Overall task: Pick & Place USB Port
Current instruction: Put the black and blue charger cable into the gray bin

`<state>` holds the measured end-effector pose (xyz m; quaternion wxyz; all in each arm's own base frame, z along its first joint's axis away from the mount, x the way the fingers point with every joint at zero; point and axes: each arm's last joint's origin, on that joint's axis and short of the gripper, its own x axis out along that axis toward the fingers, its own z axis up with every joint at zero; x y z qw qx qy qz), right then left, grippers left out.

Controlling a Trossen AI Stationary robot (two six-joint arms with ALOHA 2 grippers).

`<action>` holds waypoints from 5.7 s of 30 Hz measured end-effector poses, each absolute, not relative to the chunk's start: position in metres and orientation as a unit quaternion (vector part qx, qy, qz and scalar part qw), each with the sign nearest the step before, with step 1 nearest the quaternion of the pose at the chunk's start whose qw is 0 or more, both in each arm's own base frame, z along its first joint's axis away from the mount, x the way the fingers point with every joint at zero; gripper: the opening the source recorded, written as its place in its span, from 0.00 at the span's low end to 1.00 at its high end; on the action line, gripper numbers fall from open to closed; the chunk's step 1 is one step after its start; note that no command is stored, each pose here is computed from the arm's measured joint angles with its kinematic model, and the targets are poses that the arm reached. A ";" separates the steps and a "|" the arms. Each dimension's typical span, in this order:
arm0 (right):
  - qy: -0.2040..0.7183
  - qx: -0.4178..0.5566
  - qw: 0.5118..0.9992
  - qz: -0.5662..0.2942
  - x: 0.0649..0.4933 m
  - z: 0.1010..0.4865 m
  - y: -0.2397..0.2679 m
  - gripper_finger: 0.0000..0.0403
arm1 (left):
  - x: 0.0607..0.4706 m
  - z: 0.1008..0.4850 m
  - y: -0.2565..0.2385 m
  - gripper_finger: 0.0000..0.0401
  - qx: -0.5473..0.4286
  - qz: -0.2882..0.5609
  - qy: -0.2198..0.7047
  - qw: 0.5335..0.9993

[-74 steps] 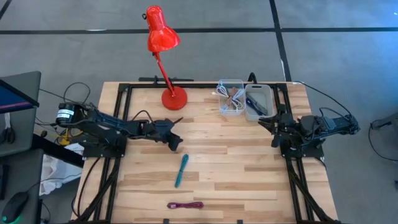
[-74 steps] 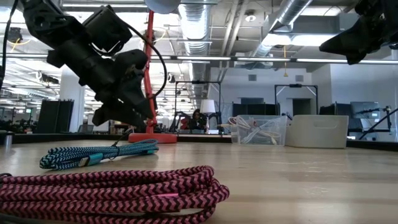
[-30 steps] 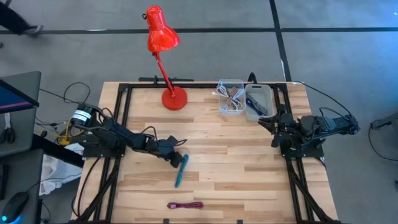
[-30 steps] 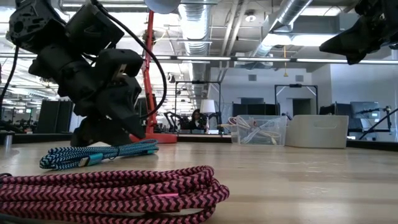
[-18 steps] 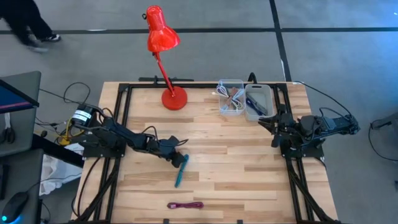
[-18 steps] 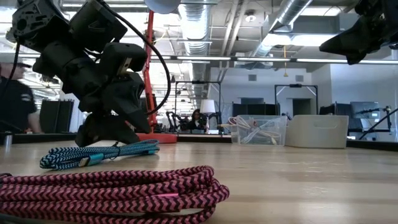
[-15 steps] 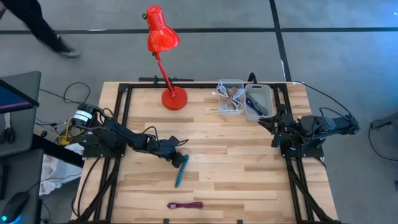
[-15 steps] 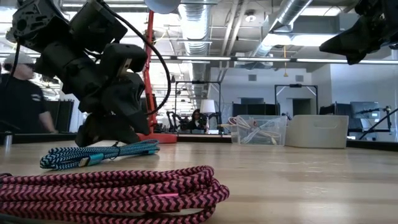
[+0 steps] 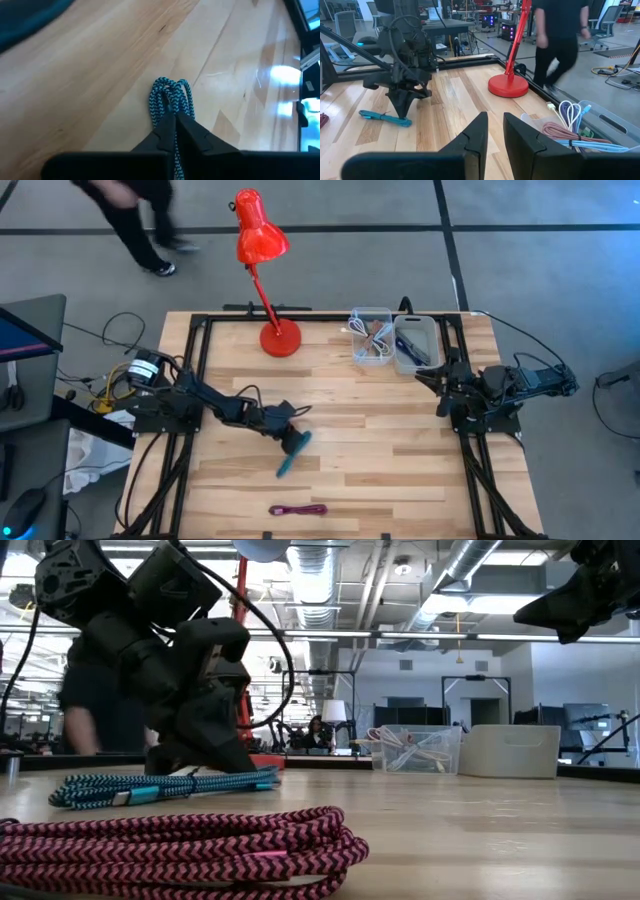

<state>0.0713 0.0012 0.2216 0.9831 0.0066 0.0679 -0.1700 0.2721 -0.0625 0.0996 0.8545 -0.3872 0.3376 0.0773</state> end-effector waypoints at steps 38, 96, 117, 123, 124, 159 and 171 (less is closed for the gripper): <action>0.057 0.072 0.982 -0.167 0.076 0.223 0.003 0.14 | 0.351 0.233 0.025 0.00 -0.088 -0.034 0.090 0.991; -0.017 0.030 0.999 -0.022 0.280 0.214 -0.025 0.28 | 0.336 0.269 0.046 0.01 -0.017 -0.010 0.015 1.000; -0.011 -0.003 1.000 -0.028 0.281 0.215 -0.029 0.02 | 0.336 0.269 0.048 0.02 -0.017 -0.006 0.014 1.000; -0.009 -0.014 0.999 -0.037 0.278 0.213 -0.034 0.01 | 0.322 0.278 0.046 0.02 0.006 -0.002 0.027 1.000; -0.009 -0.016 0.999 -0.039 0.276 0.213 -0.035 0.01 | 0.315 0.279 0.045 0.01 0.015 -0.001 0.037 0.999; 0.081 0.012 0.890 -0.449 0.117 0.183 -0.101 0.01 | 0.169 0.199 0.006 0.01 -0.004 0.025 0.015 1.000; 0.133 0.046 0.842 -0.520 0.091 0.176 -0.106 0.01 | 0.169 0.201 0.005 0.01 -0.004 0.023 0.002 1.000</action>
